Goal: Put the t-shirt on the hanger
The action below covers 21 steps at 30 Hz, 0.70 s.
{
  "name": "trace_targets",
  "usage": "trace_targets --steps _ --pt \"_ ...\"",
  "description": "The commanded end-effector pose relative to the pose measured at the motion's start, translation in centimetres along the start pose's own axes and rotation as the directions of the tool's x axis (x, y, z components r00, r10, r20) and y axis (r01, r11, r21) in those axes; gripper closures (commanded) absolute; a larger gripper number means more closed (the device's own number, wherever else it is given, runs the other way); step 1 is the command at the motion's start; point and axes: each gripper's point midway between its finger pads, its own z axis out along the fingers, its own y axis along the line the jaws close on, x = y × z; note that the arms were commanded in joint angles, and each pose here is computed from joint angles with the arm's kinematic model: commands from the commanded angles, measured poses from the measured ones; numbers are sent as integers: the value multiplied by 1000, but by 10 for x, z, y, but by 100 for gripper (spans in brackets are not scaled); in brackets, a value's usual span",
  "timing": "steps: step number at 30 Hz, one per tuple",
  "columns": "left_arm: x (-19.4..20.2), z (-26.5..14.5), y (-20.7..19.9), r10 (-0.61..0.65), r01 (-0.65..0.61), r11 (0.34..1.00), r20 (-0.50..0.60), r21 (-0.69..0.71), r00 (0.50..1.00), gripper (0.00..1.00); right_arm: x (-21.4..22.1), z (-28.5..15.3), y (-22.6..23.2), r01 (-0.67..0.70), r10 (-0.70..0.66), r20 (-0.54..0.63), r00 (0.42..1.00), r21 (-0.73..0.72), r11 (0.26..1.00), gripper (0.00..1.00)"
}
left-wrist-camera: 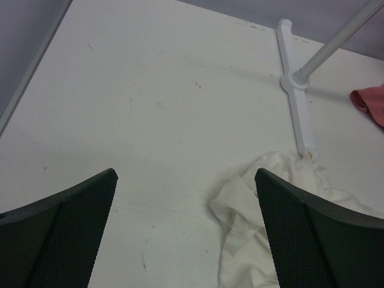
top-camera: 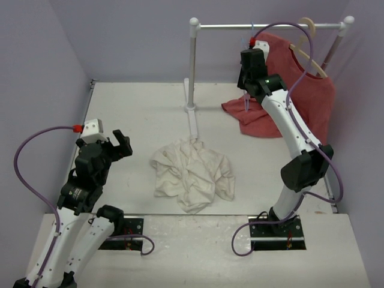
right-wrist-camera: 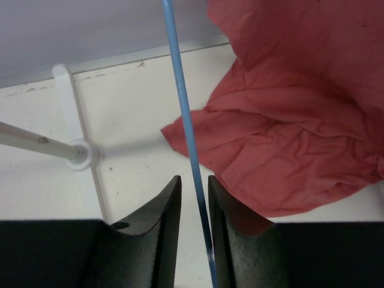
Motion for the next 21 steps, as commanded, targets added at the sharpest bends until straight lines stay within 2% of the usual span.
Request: trace_targets --steps 1,10,14,17,21 --pt "-7 0 -6 -8 7 999 33 32 999 0 4 -4 2 -10 10 6 1000 -27 1000 72" --pt "-6 0 -8 -7 6 999 32 45 999 0 24 -6 -3 -18 17 -9 1000 -40 999 77" --pt "-6 0 -9 -5 4 999 31 47 1000 0 31 -8 -2 -19 18 -18 1000 -61 998 86" --pt "-5 1 -9 -4 2 999 26 47 1000 0 29 -10 -1 -12 12 -5 1000 -70 997 98" --pt "-4 1 -10 -2 0 999 22 49 1000 0 18 -20 0 -11 13 19 1000 -95 995 100"
